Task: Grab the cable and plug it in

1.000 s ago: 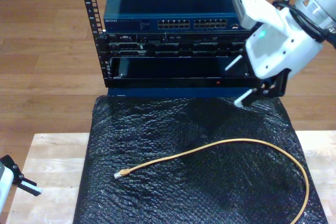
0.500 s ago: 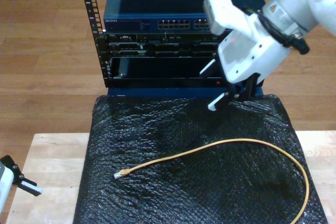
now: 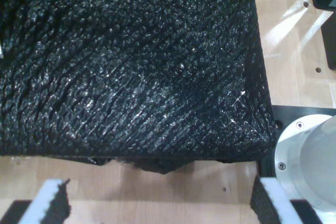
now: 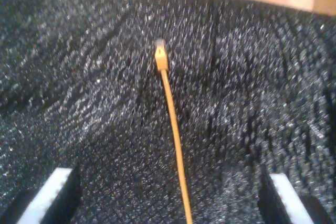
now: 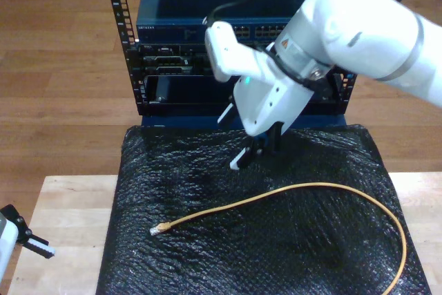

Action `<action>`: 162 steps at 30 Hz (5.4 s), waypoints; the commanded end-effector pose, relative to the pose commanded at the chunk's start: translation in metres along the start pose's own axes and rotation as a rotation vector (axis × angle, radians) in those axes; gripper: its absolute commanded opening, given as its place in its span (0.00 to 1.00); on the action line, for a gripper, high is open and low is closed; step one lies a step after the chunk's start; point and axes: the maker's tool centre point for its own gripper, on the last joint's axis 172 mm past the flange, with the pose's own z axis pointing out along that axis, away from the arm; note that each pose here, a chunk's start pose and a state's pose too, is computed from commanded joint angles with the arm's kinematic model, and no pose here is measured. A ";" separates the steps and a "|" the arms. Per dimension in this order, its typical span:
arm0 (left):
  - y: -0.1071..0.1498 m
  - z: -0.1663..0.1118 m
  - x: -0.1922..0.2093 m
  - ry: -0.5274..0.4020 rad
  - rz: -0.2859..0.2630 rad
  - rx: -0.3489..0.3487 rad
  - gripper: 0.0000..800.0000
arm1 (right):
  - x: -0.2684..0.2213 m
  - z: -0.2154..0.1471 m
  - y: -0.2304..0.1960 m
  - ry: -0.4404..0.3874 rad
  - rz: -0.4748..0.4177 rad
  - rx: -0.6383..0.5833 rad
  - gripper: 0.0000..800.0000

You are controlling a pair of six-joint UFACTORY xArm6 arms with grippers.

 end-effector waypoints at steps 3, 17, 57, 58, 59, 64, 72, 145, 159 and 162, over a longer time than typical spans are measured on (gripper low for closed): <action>0.000 0.001 0.000 0.003 -0.002 -0.003 1.00 | 0.007 0.016 -0.002 -0.009 -0.022 0.011 0.99; 0.000 0.001 0.000 0.004 -0.002 -0.004 1.00 | 0.014 0.101 -0.018 -0.185 -0.159 0.073 0.99; 0.000 0.001 0.000 0.004 -0.002 -0.004 1.00 | -0.008 0.183 -0.009 -0.486 -0.204 -0.047 0.99; 0.000 0.001 0.000 0.004 -0.002 -0.004 1.00 | -0.005 0.185 -0.010 -0.484 -0.213 -0.051 0.99; 0.000 0.001 0.000 0.004 -0.002 -0.004 1.00 | -0.002 0.187 -0.010 -0.483 -0.225 -0.055 0.99; 0.000 0.001 0.000 0.005 -0.002 -0.005 1.00 | -0.002 0.191 -0.014 -0.481 -0.228 -0.053 0.99; 0.000 0.001 0.000 0.005 -0.002 -0.005 1.00 | -0.002 0.194 -0.012 -0.473 -0.209 -0.072 0.90; 0.001 0.001 0.000 0.006 -0.002 -0.006 1.00 | -0.003 0.191 0.004 -0.494 -0.228 -0.161 0.30; 0.001 0.002 0.000 0.007 -0.003 -0.007 1.00 | -0.003 0.192 0.003 -0.494 -0.224 -0.159 0.25; 0.001 0.001 0.000 0.006 -0.002 -0.006 1.00 | -0.003 0.192 0.003 -0.494 -0.224 -0.159 0.23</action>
